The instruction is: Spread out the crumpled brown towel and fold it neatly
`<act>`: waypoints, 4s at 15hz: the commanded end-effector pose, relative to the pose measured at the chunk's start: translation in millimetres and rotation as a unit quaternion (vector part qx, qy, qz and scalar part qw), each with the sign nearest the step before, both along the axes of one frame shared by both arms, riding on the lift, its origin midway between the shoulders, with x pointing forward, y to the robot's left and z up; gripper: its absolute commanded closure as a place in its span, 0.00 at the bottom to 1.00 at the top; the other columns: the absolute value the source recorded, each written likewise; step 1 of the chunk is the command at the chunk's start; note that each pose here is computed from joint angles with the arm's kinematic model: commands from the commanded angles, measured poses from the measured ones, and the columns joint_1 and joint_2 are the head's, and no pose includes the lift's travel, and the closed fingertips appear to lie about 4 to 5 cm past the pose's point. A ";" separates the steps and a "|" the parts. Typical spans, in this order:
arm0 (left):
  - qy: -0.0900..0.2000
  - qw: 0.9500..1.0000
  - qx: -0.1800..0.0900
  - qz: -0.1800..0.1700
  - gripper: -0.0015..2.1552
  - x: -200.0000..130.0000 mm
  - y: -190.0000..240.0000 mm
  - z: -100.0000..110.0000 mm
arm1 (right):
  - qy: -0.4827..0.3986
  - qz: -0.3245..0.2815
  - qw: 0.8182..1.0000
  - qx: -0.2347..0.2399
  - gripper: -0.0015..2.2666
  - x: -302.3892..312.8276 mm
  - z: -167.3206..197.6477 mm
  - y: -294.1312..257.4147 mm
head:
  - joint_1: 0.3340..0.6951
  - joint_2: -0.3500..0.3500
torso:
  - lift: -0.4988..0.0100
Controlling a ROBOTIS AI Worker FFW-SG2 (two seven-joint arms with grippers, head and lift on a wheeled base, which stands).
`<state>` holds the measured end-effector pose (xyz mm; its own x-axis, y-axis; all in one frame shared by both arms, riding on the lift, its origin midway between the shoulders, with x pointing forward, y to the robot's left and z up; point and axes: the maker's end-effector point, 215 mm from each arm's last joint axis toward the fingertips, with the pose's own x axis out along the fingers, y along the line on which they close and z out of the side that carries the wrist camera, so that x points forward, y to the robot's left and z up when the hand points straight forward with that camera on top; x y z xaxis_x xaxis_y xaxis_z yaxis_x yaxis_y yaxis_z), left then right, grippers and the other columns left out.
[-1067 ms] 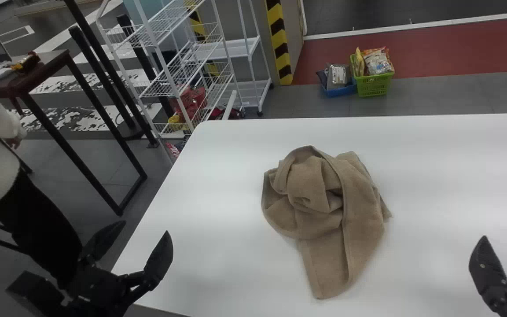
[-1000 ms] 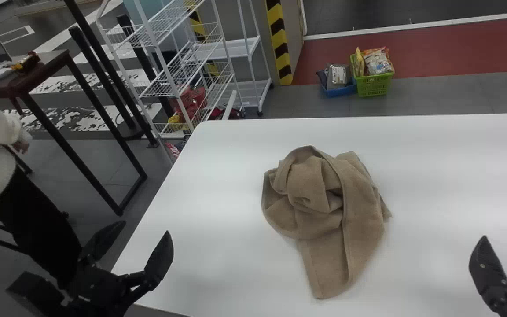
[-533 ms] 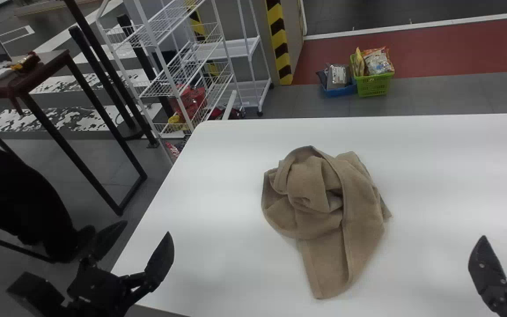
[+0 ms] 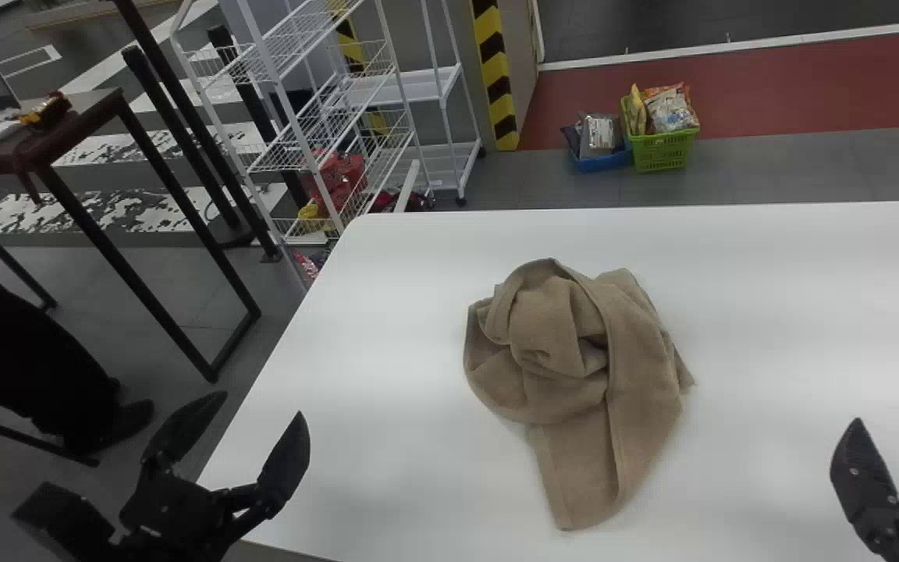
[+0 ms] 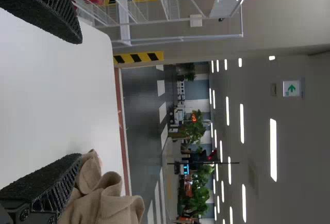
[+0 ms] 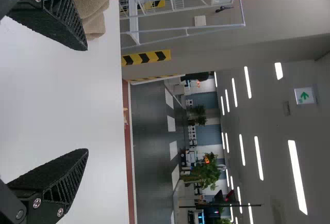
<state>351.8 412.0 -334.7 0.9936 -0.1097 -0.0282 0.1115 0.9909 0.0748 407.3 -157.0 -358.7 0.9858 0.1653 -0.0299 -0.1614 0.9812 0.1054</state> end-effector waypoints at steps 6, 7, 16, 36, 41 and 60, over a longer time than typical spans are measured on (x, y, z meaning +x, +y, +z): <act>0.000 1.000 -0.004 -0.009 0.00 0.2 -7.2 -0.9 | 0.018 0.009 1.000 -0.012 0.05 14.9 -5.1 5.8 | 1.00 1.00 | 0.73; 0.000 1.000 -0.004 -0.010 0.00 0.4 -8.3 -1.2 | 0.019 0.015 1.000 -0.011 0.05 20.0 -4.9 11.2 | 1.00 1.00 | 0.73; 0.004 1.000 -0.005 -0.020 0.00 -2.0 -11.0 -4.5 | 0.091 0.160 0.983 -0.026 0.06 33.0 -21.4 109.1 | 1.00 1.00 | 0.73; 0.010 0.999 -0.009 -0.035 0.00 -8.0 -11.3 -10.2 | 0.215 0.288 0.929 -0.087 0.08 -22.4 -62.8 239.5 | 1.00 1.00 | 0.73; 0.010 0.999 -0.009 -0.030 0.00 -8.4 -5.5 -10.5 | 0.253 0.302 0.913 -0.109 0.09 -34.4 -85.0 248.6 | 1.00 1.00 | 0.73; 0.006 0.999 -0.008 -0.037 0.00 0.8 -11.2 -7.9 | 0.314 0.302 0.880 -0.189 0.10 -29.5 -109.4 245.0 | 1.00 1.00 | 0.73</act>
<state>352.9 401.4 -341.8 0.9821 -0.1843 -0.0386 0.1864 0.9806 0.0606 376.9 89.5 -466.8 0.4930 0.5234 -0.6950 -0.6932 0.7190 0.0498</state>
